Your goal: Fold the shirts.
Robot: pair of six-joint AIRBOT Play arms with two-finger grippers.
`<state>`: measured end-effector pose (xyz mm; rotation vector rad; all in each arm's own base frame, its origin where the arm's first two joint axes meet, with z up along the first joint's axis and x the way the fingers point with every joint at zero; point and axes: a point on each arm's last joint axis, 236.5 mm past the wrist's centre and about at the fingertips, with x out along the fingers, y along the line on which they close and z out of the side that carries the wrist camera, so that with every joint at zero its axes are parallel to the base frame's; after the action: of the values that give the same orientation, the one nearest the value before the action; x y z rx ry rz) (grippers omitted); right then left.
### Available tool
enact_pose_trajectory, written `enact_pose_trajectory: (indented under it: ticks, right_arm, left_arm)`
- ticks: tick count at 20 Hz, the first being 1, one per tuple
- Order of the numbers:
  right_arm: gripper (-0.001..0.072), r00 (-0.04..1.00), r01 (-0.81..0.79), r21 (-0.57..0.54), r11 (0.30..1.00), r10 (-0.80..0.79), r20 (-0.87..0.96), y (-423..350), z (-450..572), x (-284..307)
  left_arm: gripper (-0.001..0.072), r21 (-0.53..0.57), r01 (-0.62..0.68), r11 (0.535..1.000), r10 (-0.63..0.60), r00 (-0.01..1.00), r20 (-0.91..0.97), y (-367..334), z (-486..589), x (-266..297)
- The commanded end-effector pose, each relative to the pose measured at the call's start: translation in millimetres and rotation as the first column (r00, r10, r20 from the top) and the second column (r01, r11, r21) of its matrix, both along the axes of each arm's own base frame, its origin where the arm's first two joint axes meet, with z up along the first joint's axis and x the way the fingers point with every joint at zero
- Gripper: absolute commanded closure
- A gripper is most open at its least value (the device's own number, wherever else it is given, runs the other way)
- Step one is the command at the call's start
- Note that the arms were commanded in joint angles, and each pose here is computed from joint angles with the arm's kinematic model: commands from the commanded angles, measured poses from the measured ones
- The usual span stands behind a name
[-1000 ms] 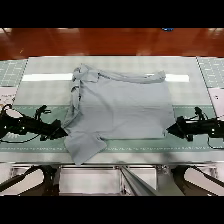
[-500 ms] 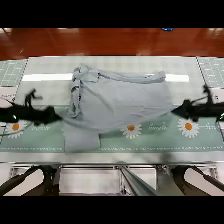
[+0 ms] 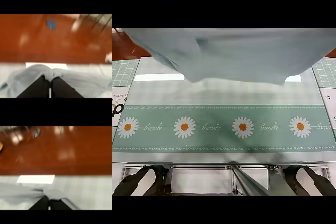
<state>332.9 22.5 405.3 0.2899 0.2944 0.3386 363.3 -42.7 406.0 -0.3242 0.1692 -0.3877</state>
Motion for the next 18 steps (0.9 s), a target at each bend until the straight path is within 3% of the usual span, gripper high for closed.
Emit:
enact_pose_trajectory:
  ticks: [1,4,9,10,12,15,18]
  right_arm:
    - [0.0689,0.965,0.069,-0.116,0.991,-0.037,0.26,23,99,-61]
    - [0.0688,0.937,0.09,-0.165,0.982,-0.027,0.349,48,122,-110]
    - [0.0688,0.933,0.174,-0.249,0.953,-0.079,0.351,62,111,-167]
    - [0.0688,0.934,0.22,-0.256,0.941,-0.127,0.334,54,105,-174]
    - [0.0689,0.921,0.315,-0.239,0.919,-0.235,0.311,35,97,-184]
    - [0.0689,0.93,0.313,-0.225,0.923,-0.249,0.271,30,85,-177]
    - [0.0689,0.96,0.273,-0.201,0.941,-0.251,0.126,16,42,-146]
  left_arm:
    - [0.0689,0.088,-0.124,0.988,0.094,0.955,0.282,-1,114,-67]
    - [0.0689,0.192,-0.27,0.944,0.175,0.899,0.401,2,144,-126]
    - [0.0688,0.268,-0.574,0.774,0.401,0.771,0.494,36,149,-229]
    - [0.0688,0.263,-0.596,0.759,0.422,0.757,0.499,38,147,-242]
    - [0.0689,0.27,-0.597,0.756,0.423,0.76,0.493,36,140,-252]
    - [0.0688,0.307,-0.599,0.739,0.453,0.78,0.432,55,117,-227]
    - [0.0688,0.316,-0.534,0.784,0.479,0.845,0.239,70,57,-170]
